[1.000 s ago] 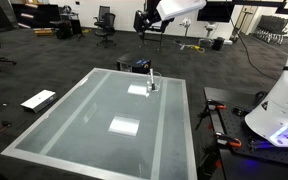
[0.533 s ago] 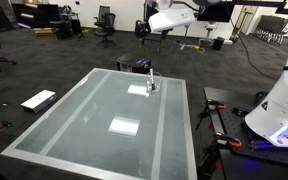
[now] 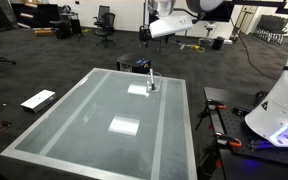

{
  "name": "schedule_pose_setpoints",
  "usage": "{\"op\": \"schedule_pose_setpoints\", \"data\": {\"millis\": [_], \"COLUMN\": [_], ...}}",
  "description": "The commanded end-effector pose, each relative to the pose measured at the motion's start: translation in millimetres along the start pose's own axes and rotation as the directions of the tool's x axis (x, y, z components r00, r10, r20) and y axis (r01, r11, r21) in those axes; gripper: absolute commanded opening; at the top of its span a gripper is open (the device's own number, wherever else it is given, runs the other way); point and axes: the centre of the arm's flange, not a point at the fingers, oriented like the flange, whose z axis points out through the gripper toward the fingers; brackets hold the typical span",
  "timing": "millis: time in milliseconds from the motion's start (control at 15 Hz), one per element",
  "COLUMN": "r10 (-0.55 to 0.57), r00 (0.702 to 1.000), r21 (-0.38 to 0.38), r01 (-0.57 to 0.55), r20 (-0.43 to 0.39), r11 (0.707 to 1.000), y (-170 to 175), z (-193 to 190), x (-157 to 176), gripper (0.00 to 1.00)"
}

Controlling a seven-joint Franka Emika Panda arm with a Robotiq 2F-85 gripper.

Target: Move the marker from the colourless cup then put it on the table

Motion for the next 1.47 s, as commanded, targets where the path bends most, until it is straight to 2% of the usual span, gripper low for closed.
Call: {"op": "schedule_pose_setpoints", "data": {"millis": [0, 200, 467, 733, 1067, 1400], "r10": [0.0, -0.004, 0.113, 0.244, 0.332, 0.415], "r00": [1.0, 1.0, 0.993, 0.969, 0.943, 0.908], "r21": [0.0, 0.002, -0.01, -0.018, -0.035, -0.007], "r01": [0.0, 0.004, -0.113, -0.245, -0.332, -0.416], "r20": [0.0, -0.001, -0.029, -0.035, -0.029, -0.057], "r11": [1.0, 1.0, 0.994, 0.969, 0.942, 0.91], "y": [0, -1, -1, -2, -5, -8], "z": [0, -1, 11, 34, 59, 82], "x": [0, -2, 7, 5, -2, -1], "gripper": [1.0, 1.0, 1.0, 1.0, 1.0, 1.0]}}
